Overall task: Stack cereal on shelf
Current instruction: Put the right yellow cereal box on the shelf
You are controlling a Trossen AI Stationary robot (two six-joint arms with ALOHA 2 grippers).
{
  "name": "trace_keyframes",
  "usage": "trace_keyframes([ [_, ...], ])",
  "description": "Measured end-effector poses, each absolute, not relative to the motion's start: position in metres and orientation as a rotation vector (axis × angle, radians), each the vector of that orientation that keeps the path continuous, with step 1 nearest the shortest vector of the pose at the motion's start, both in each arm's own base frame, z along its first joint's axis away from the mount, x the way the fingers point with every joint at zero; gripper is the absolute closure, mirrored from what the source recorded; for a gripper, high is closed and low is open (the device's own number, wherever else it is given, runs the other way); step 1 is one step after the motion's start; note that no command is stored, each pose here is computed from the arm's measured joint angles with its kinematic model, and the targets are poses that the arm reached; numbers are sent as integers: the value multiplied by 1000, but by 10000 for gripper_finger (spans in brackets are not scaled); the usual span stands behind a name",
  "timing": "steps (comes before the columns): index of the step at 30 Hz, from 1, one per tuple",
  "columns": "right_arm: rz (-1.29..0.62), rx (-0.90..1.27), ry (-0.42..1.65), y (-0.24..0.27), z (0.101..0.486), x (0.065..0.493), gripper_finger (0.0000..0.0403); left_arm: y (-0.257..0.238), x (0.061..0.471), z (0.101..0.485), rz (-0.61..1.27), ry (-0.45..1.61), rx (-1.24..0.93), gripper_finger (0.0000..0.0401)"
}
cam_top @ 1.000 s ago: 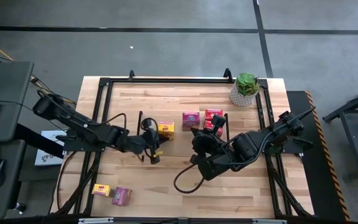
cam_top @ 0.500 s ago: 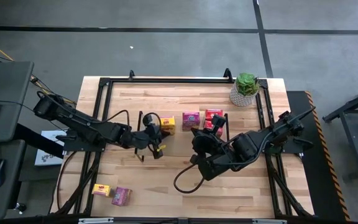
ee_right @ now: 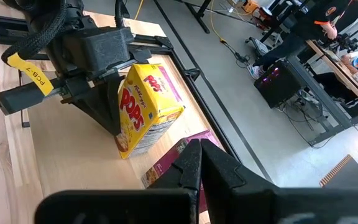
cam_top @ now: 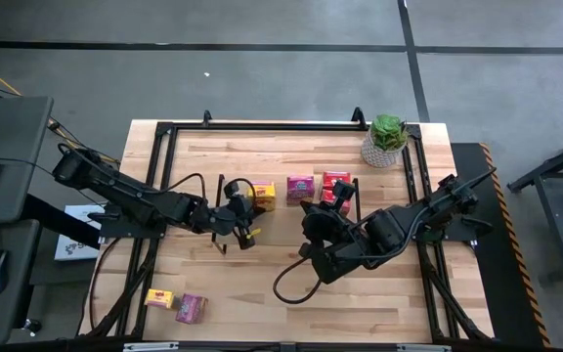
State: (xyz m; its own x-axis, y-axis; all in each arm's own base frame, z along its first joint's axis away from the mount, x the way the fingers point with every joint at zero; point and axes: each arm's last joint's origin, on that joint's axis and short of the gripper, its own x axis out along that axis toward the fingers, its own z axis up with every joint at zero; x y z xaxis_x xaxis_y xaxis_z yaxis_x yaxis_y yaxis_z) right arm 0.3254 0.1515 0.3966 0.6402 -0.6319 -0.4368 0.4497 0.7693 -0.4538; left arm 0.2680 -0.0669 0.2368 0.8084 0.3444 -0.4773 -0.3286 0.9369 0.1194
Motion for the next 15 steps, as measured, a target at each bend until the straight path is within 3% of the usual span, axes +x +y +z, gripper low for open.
trace_keyframes([
  [15,-631,-311,614,151,396,326,403,-54,270,236,408,529,26,401],
])
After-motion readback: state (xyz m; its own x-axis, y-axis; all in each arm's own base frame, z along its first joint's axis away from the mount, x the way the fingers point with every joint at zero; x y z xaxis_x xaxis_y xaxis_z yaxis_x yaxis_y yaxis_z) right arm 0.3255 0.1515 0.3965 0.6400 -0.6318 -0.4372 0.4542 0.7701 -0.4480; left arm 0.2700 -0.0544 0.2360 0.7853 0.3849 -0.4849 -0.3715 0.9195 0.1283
